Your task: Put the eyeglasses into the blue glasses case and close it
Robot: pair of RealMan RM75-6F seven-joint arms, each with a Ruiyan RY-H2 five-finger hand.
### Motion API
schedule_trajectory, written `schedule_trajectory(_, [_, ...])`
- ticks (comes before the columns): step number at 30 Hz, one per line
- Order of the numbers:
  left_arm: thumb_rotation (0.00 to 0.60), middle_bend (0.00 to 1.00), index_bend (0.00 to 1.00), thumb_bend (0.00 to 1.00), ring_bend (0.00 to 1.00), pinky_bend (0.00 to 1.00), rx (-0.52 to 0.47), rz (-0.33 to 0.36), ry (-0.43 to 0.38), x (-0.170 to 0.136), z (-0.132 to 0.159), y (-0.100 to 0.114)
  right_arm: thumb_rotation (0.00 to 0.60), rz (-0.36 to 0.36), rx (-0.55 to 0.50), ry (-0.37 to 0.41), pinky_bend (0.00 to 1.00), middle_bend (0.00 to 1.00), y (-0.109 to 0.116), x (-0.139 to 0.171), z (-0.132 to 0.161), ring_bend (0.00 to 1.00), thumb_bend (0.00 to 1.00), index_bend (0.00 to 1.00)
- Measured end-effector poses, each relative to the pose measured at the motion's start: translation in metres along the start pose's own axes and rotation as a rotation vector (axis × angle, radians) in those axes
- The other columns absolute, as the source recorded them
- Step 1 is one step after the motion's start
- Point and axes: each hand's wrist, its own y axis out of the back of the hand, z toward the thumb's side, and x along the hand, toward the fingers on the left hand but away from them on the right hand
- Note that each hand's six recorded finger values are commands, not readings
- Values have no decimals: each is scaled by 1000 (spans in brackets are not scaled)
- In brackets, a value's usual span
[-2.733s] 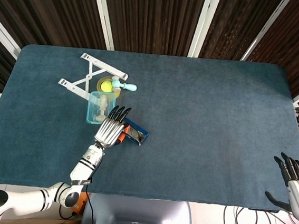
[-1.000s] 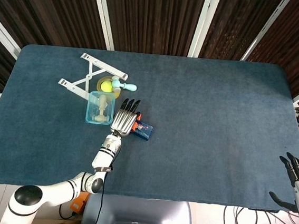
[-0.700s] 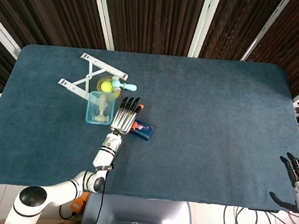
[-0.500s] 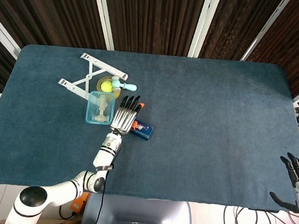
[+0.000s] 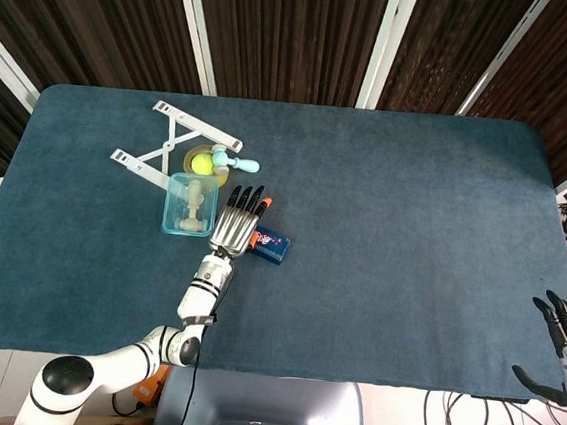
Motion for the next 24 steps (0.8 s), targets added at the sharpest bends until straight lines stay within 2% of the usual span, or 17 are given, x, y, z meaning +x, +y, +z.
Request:
schedule_trajectory(9, [600,0,128,328,0,48,-97,96,-53,-13,7,28,600,14,19,11,0,0,-6,0,4,0,327,0])
schedule_trajectory(15, [600,0,88,341,0,47,-146,161,-136,-53,-9,54,600,18,28,13,0,0,-8,-1,6,0,327,0])
schedule_trajectory(18, [600,0,56,341,0,37,-162,180,-148,-93,-42,64,600,19,35,10,0,0,-9,-2,7,0,327,0])
schedule_trajectory(20, [600,0,21,339,0,27,-163,179,-127,-131,-80,65,600,19,41,7,0,0,-11,-3,8,0,327,0])
schedule_trajectory(24, [600,0,0,336,0,14,-156,111,-62,-216,-154,50,600,8,55,-6,0,0,-14,-6,10,0,327,0])
